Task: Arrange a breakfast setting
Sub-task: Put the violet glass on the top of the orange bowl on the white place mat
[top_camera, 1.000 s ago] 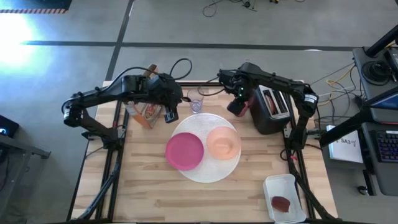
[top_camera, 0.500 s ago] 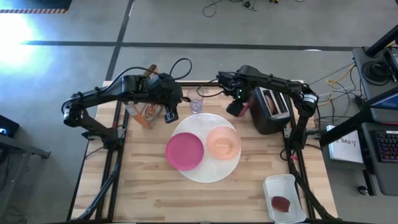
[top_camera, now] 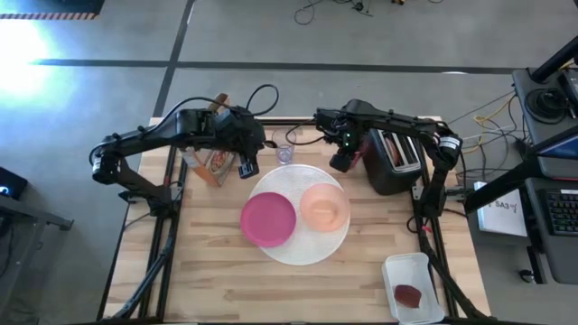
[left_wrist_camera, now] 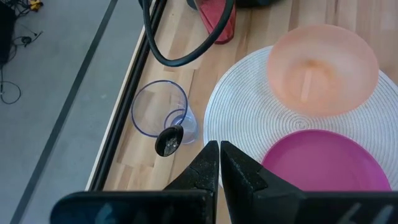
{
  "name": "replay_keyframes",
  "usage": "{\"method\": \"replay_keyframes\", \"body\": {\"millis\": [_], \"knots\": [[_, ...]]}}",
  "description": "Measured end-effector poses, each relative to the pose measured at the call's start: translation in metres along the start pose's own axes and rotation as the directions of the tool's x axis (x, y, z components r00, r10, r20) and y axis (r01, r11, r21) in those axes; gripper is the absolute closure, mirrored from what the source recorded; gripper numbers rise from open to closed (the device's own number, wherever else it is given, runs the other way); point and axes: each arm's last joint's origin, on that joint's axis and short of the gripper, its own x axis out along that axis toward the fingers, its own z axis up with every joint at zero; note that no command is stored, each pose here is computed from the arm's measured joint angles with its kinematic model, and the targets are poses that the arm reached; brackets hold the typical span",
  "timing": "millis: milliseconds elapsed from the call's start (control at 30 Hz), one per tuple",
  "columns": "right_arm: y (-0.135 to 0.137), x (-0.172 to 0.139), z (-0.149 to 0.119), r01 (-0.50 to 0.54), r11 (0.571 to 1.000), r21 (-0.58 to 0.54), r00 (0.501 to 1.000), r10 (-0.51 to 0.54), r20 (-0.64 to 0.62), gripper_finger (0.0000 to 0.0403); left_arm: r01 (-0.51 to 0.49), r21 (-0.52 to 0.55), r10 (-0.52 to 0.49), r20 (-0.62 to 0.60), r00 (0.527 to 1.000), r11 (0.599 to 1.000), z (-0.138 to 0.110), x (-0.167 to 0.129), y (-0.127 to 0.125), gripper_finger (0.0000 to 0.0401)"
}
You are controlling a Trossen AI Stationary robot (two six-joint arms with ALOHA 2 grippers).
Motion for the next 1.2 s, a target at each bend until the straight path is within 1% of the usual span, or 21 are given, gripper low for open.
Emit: {"method": "replay_keyframes", "body": {"millis": [67,133,233,367,567,800,1033,1200], "knots": [[0.0,0.0,0.0,-0.003,1.0,-0.009,1.0,0.003,0.0,0.0384,0.0,-0.002,0.0,0.0,1.0,1.0,0.0,0.0,0.0,0.0401],[0.0,0.0,0.0,-0.017,1.0,-0.012,1.0,0.017,-0.001,0.0391,0.0,-0.002,0.0,0.0,1.0,1.0,0.0,0.0,0.0,0.0401],[0.001,0.0,0.0,-0.046,0.999,-0.02,0.999,0.045,-0.005,0.0393,0.0,-0.002,0.0,0.0,1.0,1.0,0.0,0.0,0.0,0.0401],[0.008,-0.002,-0.001,-0.045,0.997,-0.058,0.999,0.045,-0.002,0.0393,0.0,-0.002,0.0,0.001,1.0,1.0,0.0,0.0,0.0,0.0401],[0.021,-0.017,0.0,-0.048,0.99,-0.129,0.998,0.053,0.032,0.0394,-0.001,-0.002,0.001,0.0,1.0,1.0,-0.001,-0.001,0.0,0.0401],[0.047,-0.036,-0.001,-0.036,0.969,-0.244,0.993,0.061,0.096,0.0394,-0.001,-0.003,0.001,0.003,1.0,1.0,-0.001,-0.003,0.001,0.0401],[0.081,-0.038,-0.008,-0.021,0.928,-0.373,0.992,0.066,0.109,0.0394,-0.001,-0.003,0.002,0.006,1.0,1.0,-0.001,-0.004,0.001,0.0401],[0.098,-0.036,-0.007,0.057,0.901,-0.43,0.988,0.011,0.153,0.0394,-0.002,-0.003,0.002,0.007,1.0,1.0,-0.001,-0.004,0.001,0.0401]]}}
